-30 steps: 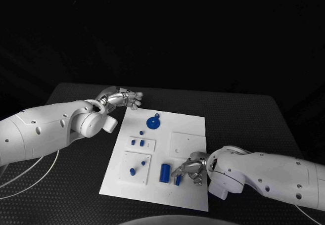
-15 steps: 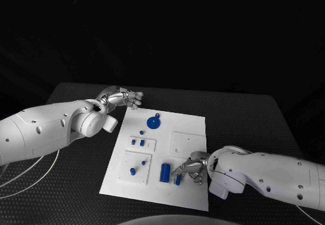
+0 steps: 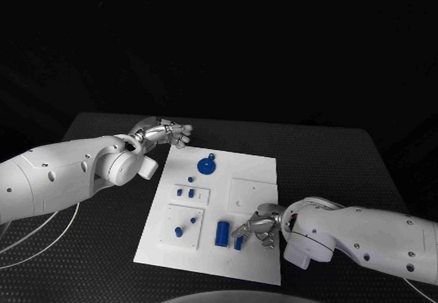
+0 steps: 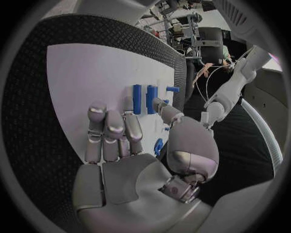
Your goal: Assemble the parts on the task board
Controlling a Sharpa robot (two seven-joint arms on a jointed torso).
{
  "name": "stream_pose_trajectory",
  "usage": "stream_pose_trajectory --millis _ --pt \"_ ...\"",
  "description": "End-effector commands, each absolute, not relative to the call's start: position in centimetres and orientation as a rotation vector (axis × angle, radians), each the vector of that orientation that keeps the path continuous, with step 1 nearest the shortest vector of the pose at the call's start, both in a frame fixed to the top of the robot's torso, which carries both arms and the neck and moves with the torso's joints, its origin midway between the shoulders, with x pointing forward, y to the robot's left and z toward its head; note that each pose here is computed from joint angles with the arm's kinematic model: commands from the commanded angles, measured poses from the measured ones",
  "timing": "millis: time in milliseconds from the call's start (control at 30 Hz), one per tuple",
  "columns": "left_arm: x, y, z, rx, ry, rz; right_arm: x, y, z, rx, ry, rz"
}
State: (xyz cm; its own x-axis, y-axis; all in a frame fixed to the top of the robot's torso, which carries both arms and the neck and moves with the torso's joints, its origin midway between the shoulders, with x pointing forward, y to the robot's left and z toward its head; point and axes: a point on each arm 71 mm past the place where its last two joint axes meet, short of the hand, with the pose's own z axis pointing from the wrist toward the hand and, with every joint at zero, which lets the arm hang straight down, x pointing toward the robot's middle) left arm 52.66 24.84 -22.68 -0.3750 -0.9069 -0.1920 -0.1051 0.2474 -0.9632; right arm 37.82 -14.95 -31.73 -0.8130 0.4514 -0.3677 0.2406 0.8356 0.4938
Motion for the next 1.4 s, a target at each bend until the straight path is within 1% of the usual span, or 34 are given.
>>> stream_pose_trajectory --millis 33,567,700,800,1000,1400 --pt "52.7 24.6 -22.6 -0.932 1.699 -1.234 37.9 -14.9 -31.6 0.489 2.524 0.609" --pt "52.7 24.7 -22.6 -0.932 1.700 -1.231 37.9 -15.1 -31.5 0.465 2.520 0.610" --pt "52.7 24.7 -22.6 -0.932 1.700 -1.230 37.8 -15.0 -31.4 0.407 2.513 0.608" --pt "52.7 24.7 -22.6 -0.930 1.701 -1.230 37.8 -14.8 -31.3 0.315 2.503 0.610" --pt "52.7 24.7 -22.6 -0.930 1.701 -1.229 37.8 -14.5 -31.2 0.197 2.486 0.594" --pt "52.6 24.6 -22.6 -0.926 1.707 -1.230 37.8 -13.9 -31.3 0.134 2.481 0.580"
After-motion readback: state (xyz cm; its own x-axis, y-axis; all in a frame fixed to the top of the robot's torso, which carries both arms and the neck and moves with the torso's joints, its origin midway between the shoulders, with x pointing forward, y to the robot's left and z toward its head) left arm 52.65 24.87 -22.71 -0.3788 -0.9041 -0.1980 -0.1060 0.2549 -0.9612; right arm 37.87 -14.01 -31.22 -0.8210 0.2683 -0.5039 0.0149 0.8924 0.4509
